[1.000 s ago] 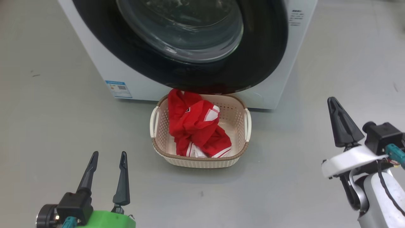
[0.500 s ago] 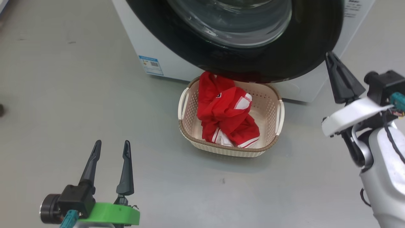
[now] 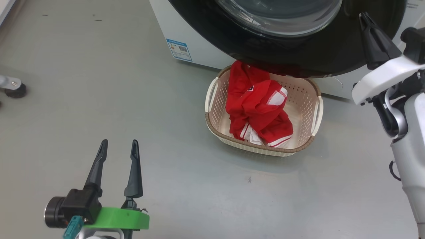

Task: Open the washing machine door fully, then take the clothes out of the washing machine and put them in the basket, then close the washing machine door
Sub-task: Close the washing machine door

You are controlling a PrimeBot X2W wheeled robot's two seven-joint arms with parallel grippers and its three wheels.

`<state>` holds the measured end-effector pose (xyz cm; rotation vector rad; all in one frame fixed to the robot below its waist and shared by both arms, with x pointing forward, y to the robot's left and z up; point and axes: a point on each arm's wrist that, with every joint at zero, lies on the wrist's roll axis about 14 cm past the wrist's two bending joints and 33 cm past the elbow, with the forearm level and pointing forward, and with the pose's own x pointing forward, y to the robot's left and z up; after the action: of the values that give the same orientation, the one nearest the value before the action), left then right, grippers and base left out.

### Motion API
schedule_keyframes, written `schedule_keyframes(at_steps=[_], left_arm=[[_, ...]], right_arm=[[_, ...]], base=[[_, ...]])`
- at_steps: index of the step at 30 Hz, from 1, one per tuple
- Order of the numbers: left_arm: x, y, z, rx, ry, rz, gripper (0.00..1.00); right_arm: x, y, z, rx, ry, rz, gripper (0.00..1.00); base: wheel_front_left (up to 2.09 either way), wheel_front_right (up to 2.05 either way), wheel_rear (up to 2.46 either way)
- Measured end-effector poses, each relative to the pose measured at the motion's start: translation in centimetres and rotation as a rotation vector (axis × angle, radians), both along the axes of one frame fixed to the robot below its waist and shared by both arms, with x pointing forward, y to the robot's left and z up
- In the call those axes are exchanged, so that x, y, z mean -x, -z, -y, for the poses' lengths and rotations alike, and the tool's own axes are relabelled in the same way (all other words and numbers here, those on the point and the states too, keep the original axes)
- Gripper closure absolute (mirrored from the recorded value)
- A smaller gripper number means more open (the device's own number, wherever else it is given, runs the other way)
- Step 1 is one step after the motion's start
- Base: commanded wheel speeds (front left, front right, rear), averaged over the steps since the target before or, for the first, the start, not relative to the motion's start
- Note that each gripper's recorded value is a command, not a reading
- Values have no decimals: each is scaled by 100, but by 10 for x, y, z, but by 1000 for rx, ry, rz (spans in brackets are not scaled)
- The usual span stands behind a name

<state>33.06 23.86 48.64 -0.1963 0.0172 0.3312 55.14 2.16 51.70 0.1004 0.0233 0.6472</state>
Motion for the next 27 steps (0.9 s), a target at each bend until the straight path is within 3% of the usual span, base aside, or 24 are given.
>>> schedule_keyframes(at_steps=[27], left_arm=[[-2, 13, 1, 0, -6, -37, 0]], right_arm=[[-67, -13, 4, -2, 62, 4, 100]], base=[[0, 0, 0]])
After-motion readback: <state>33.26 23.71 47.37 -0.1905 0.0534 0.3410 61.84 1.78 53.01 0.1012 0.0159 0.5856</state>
